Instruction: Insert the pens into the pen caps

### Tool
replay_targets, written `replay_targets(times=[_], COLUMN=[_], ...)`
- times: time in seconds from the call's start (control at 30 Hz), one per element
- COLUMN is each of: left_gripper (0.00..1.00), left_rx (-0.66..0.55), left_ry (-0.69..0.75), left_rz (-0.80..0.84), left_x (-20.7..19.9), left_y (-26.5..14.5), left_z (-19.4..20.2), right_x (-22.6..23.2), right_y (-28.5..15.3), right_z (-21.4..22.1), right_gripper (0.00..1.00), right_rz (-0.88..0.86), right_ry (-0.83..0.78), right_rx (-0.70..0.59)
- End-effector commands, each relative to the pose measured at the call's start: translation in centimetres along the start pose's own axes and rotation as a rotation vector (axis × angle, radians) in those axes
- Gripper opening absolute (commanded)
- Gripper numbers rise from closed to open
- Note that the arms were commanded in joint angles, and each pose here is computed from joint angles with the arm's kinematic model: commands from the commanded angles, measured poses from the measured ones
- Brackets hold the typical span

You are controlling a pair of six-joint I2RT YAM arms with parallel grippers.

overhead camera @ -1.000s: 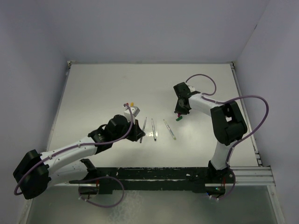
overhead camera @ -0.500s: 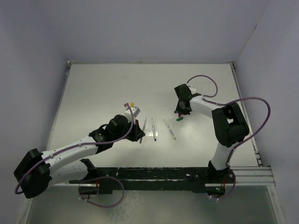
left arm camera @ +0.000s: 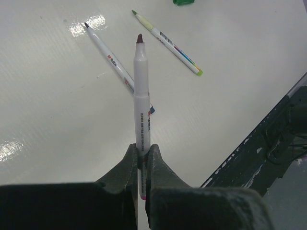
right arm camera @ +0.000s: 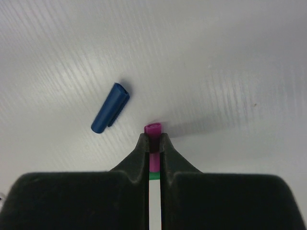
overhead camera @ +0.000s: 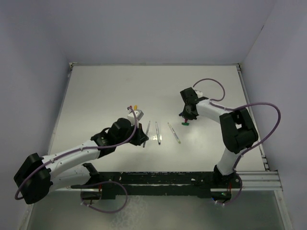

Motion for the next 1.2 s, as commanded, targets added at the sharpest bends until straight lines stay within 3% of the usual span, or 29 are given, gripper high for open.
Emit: replay_targets(times=[0.0,0.3,0.7,1.17], left_gripper=[0.0,0.0,0.0,0.0], left_rx=[-0.072,-0.066,-0.125,-0.266], left_ry=[-0.002,-0.004,0.042,0.106], left_rz=[0.038,0.046,0.134,0.248], left_x=[-1.3,-1.4,-3.5,-7.9], left_y=[-0.8,-0.6,-0.7,-2.7], left_z=[-1.9,-1.8,-2.7,-4.7], right_x=[-1.8,-2.2,-1.7,3.0], right_y=[-2.9,-9.5,-18.0,-25.5], right_z=[0.2,-2.4,-3.6,-2.5], right_gripper=[0.0,0.0,0.0,0.0], right_rz=[0.033,-0.103,-0.543,-0.862], right_ry=[-0.001,0.063,0.071,-0.031], right_rx=[0.002,-0.172,-0.521,-0.73])
Point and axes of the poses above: each gripper's point midway between its finger pads, its own y axis out along the fingers, its own x axis along the line the jaws close on, z = x × y, the point moved 5 cm from there along -y, back along the fingers, and after that the axes turned 1 degree about -y, right-handed, at the moved point
